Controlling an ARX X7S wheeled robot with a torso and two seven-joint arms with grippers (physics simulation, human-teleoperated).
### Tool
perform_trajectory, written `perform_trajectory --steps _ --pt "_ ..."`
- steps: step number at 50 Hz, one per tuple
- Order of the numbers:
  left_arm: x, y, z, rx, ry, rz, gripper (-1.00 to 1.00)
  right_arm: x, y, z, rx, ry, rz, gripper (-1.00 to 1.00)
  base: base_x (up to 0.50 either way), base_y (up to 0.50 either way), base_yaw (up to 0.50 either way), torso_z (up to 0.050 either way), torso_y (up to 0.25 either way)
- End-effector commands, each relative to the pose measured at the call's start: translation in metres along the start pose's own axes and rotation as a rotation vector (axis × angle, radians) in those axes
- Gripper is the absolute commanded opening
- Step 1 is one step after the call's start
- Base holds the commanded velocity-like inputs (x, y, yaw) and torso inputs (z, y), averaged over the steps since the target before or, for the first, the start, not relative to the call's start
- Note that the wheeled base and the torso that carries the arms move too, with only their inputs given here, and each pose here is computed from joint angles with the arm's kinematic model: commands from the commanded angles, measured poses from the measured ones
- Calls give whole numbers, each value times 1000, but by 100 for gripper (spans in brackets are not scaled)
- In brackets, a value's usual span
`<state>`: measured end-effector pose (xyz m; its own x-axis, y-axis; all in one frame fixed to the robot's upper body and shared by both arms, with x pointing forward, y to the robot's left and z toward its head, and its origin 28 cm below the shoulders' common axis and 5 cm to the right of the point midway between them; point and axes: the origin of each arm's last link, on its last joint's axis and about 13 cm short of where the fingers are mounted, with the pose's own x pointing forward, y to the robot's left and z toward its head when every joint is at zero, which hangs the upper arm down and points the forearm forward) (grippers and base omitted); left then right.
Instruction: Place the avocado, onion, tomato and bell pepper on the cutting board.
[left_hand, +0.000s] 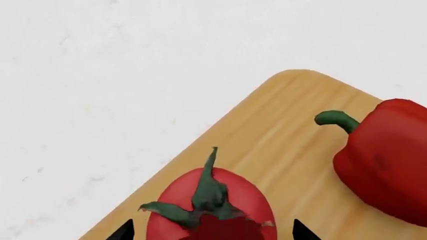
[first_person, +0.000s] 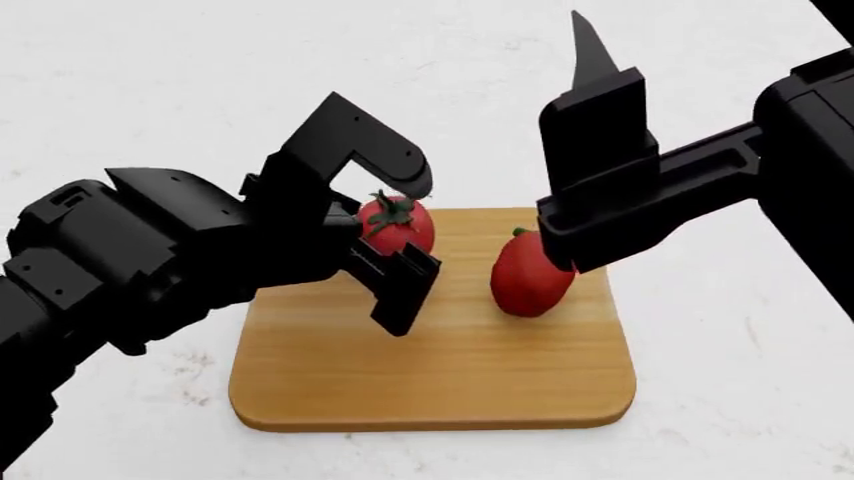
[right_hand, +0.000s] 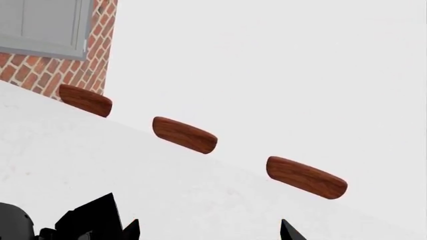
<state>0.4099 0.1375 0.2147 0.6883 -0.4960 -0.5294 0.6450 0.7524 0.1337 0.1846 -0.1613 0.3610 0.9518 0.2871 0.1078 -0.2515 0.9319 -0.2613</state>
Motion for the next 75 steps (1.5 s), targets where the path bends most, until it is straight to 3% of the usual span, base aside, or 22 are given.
perform_trajectory --steps 1,19,33,44,56,75 --pt "-24 5 20 52 -85 39 100 -5 2 6 -12 -16 4 100 0 0 0 0 0" --pt "-68 1 27 27 -165 41 100 -6 3 7 -16 -10 14 100 0 0 0 0 0" --pt "-138 0 9 -40 -266 110 100 -12 -4 10 -19 28 39 100 0 0 0 0 0" --pt "-173 1 -7 -78 -293 190 100 -15 -6 7 -46 91 66 100 0 0 0 0 0" --pt "-196 10 -17 -110 -314 278 100 -17 -4 10 -65 147 137 100 0 0 0 0 0" --pt "-209 32 -23 -155 -299 407 100 -39 -1 27 -131 240 274 100 0 0 0 0 0"
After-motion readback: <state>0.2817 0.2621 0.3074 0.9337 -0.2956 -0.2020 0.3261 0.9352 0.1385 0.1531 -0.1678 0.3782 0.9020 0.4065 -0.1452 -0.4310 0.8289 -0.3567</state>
